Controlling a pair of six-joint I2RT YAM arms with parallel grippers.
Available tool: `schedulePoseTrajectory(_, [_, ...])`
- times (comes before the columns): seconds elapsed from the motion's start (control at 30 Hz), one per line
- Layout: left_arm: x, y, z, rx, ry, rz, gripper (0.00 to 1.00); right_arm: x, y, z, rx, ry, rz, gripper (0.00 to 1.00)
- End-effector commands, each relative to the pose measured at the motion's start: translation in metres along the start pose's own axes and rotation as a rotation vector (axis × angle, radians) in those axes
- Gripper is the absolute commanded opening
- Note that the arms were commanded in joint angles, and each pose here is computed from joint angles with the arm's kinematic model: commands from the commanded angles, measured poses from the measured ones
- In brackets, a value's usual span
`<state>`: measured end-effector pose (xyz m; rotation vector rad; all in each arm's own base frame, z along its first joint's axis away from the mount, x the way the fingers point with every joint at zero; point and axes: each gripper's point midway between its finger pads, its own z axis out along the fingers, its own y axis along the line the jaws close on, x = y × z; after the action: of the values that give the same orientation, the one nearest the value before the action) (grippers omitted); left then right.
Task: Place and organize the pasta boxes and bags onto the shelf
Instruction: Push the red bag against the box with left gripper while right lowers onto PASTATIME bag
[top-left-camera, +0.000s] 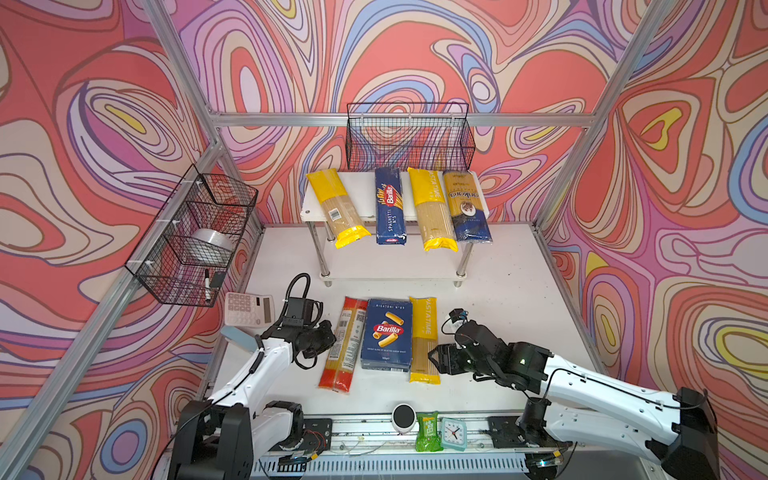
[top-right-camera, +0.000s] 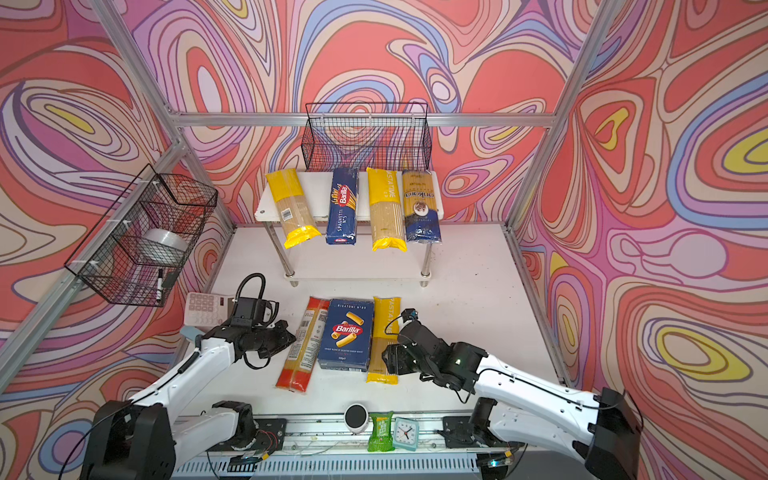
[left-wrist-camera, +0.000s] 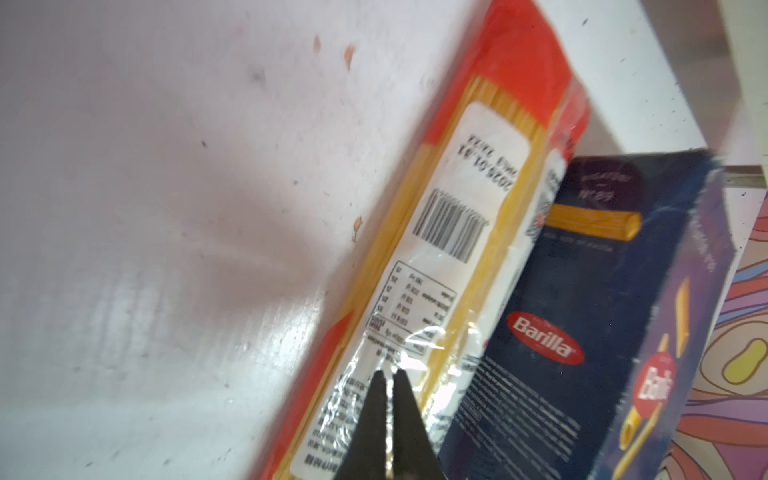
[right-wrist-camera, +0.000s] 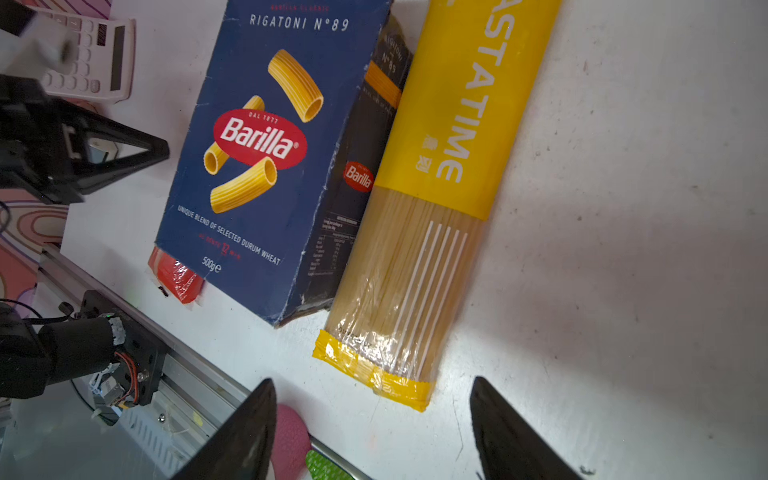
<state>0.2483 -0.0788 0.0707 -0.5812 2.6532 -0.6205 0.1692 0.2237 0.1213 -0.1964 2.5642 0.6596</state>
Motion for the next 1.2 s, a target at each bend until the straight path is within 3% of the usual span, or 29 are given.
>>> schedulePoseTrajectory(0.0, [-0.018, -0.01, -0.033, -0.039, -0.068, 0.066, 0.37, -0.006, -0.001, -0.001, 0.024, -0.013, 0.013, 0.77])
schedulePoseTrajectory(0.13, [-0.034, -0.044, -0.063, 0.054, -0.12, 0.137, 0.56, -0.011, -0.001, 0.0, 0.025, -0.035, 0.026, 0.78])
schedulePoseTrajectory(0.3, [-0.031, -0.078, -0.089, 0.159, -0.102, 0.241, 0.79, -0.017, 0.0, 0.004, 0.036, -0.035, 0.034, 0.8])
schedulePoseTrajectory(0.47, [-0.007, -0.101, -0.107, 0.256, -0.059, 0.429, 1.0, -0.024, 0.013, 0.014, -0.005, -0.001, 0.028, 0.95])
schedulePoseTrajectory(0.67, [0.011, -0.105, -0.119, 0.339, -0.104, 0.563, 1.0, -0.032, 0.0, 0.016, 0.105, -0.007, 0.029, 0.98])
schedulePoseTrajectory(0.93, [0.014, -0.102, -0.118, 0.372, -0.171, 0.582, 1.0, -0.032, -0.012, 0.02, 0.153, -0.037, 0.052, 0.98])
schedulePoseTrajectory(1.1, [0.023, -0.115, -0.108, 0.453, -0.069, 0.58, 1.0, -0.022, -0.021, 0.034, 0.163, -0.024, 0.067, 0.99])
schedulePoseTrajectory(1.17, [0.026, -0.112, -0.104, 0.422, -0.05, 0.593, 1.0, -0.019, -0.021, 0.04, 0.151, -0.019, 0.073, 0.98])
